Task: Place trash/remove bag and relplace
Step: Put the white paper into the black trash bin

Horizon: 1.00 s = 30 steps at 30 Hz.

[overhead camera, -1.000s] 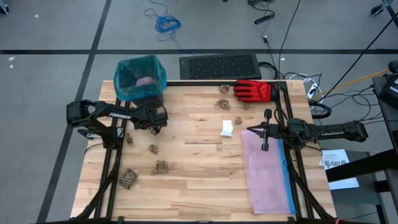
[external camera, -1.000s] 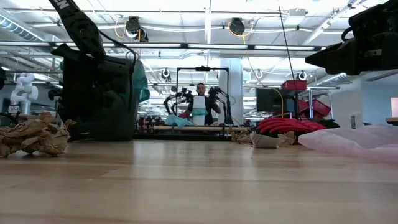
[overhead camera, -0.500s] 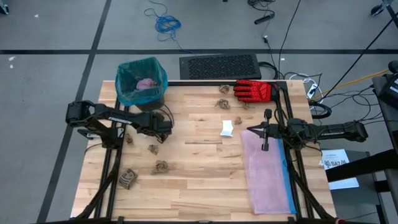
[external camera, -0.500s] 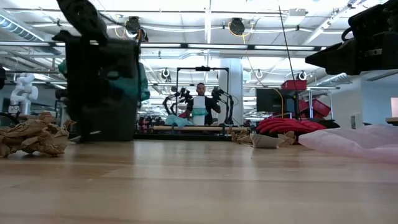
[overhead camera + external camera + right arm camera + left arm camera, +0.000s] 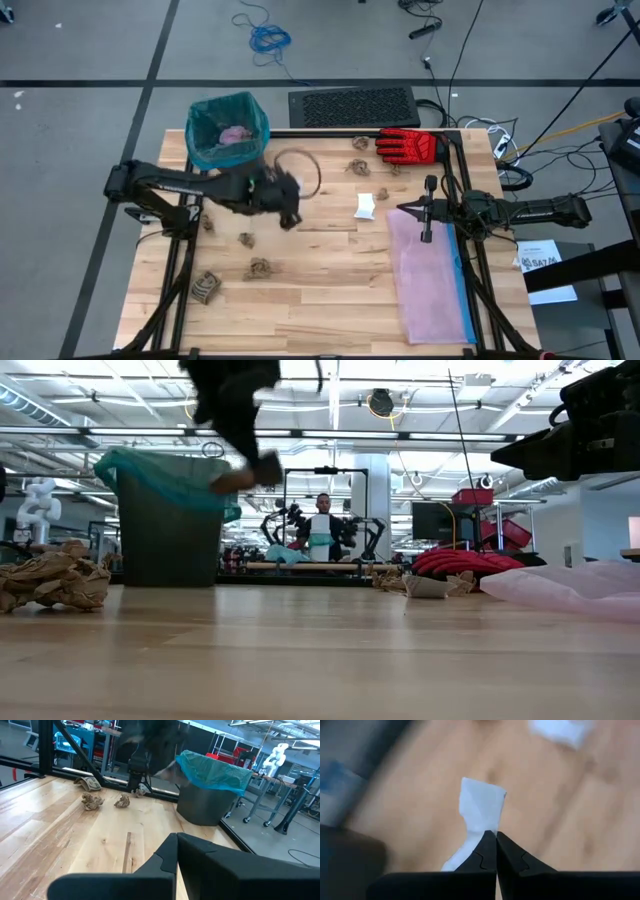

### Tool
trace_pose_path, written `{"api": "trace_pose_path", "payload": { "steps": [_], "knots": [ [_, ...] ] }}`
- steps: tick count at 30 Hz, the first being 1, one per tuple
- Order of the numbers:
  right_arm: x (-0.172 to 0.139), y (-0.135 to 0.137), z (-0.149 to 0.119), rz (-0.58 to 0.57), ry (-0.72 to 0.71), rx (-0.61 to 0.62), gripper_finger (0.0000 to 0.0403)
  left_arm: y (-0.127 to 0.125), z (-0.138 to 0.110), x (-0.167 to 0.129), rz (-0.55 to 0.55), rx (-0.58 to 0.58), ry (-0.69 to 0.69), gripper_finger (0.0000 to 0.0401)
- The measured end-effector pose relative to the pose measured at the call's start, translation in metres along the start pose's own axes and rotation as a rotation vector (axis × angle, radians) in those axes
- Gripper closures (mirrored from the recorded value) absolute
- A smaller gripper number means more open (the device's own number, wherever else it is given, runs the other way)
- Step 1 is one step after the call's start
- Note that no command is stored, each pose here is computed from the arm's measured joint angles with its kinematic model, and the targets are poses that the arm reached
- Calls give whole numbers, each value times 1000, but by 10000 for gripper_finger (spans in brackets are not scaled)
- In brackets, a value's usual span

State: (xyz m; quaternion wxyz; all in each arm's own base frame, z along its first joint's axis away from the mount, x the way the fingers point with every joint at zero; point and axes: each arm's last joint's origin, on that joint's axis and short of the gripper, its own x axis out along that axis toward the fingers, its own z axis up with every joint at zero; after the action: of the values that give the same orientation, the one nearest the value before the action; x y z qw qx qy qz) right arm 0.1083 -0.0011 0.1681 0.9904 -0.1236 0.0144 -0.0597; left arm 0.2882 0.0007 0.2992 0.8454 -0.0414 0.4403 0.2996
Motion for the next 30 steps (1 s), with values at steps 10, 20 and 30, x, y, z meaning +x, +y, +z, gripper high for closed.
{"api": "trace_pose_path", "payload": {
  "steps": [10,20,30],
  "knots": [
    [0,0,0,0,0,0,403,94,43,-57,444,-11,59,401],
    [0,0,0,0,0,-2,403,177,39,-50,551,-81,239,401],
    [0,0,0,0,0,-4,403,200,30,-32,478,28,392,323]
  ]
}}
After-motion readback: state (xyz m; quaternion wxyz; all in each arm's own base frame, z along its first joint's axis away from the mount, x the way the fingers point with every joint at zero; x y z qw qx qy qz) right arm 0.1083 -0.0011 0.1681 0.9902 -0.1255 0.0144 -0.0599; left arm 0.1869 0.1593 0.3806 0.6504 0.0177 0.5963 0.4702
